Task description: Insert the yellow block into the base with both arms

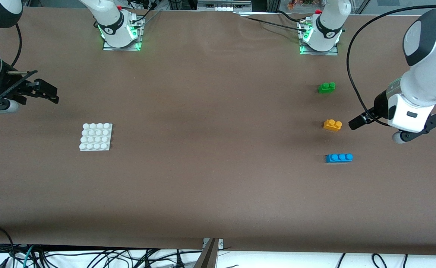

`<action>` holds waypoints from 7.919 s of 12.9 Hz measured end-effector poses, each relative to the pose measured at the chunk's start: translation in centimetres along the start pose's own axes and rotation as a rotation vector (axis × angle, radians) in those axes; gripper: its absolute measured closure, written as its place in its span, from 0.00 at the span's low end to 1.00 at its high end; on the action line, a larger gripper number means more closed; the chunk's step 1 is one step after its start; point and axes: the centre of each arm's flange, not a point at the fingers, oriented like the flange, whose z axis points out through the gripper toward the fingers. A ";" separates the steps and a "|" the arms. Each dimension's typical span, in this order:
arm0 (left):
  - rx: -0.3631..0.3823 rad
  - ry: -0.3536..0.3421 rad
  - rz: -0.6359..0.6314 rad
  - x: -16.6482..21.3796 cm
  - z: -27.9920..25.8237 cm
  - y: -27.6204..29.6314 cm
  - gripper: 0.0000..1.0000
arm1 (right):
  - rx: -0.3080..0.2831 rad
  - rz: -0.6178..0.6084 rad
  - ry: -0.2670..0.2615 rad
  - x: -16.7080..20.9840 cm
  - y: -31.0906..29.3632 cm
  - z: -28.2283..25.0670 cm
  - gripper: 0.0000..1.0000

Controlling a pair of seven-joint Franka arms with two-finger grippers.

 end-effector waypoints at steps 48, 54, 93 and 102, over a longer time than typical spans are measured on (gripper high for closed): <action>0.002 -0.193 0.716 -7.0 25.8 -9.1 0.00 | -0.022 0.059 -0.039 4.0 4.6 27.5 0.00; -0.004 -0.178 0.790 -4.7 31.9 -11.0 0.00 | -0.026 0.060 -0.023 2.4 4.8 34.5 0.00; 0.032 -0.100 0.445 2.5 19.7 -8.0 0.31 | -0.050 0.066 -0.040 0.4 2.2 39.8 0.00; -0.063 -0.136 0.330 -1.8 11.5 2.6 0.31 | -0.047 0.010 0.028 -0.2 -17.3 39.2 0.00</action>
